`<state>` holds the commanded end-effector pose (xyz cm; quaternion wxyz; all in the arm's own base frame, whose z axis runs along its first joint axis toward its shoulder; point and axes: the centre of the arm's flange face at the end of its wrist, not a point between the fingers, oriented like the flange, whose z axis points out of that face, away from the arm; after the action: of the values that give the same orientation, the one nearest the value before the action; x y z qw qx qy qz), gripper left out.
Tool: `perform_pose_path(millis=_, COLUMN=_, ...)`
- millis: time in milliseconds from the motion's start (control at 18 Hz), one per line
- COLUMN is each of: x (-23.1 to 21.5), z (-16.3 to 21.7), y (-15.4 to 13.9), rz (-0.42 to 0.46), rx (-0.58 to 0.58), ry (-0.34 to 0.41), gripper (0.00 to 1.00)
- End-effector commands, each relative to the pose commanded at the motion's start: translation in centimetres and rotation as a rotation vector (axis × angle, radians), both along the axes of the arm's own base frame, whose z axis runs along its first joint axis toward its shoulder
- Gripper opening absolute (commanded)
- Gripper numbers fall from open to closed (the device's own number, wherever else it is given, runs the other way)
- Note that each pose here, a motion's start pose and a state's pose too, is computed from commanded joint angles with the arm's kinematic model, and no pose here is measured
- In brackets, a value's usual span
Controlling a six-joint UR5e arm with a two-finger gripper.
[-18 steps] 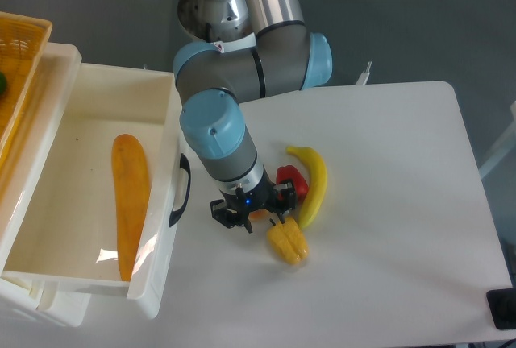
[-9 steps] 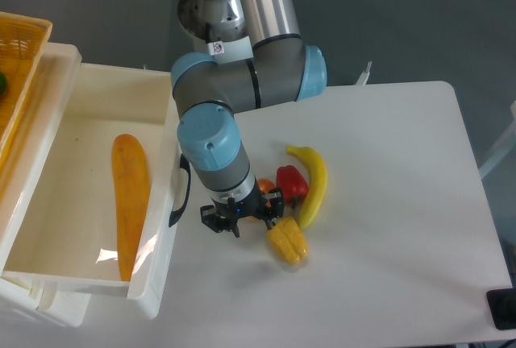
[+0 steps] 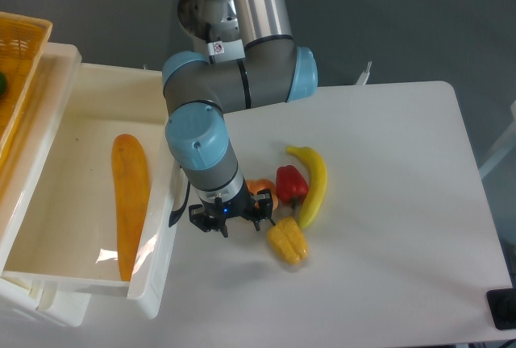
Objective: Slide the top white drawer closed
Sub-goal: 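Move the open gripper toward the front face of the open white drawer, then push the white drawer front with the gripper into the drawer unit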
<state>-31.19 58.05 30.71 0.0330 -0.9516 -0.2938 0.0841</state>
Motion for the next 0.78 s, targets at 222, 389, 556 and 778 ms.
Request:
perform_pose_path(millis=222, x=0.5, z=0.2, y=0.2, rz=-0.008, rx=0.002, ry=0.002, gripper=0.64)
perform_pose_path(millis=389, x=0.6, z=0.2, y=0.2, rz=-0.009, rx=0.001, ry=0.001, gripper=0.64)
perform_pose_path(millis=556, x=1.2, z=-0.1, y=0.4, rz=-0.017, rx=-0.003, ry=-0.001, gripper=0.64)
perform_pose_path(millis=778, x=2.2, z=-0.3, y=1.0, rz=-0.035, rx=-0.007, ry=0.000, gripper=0.64)
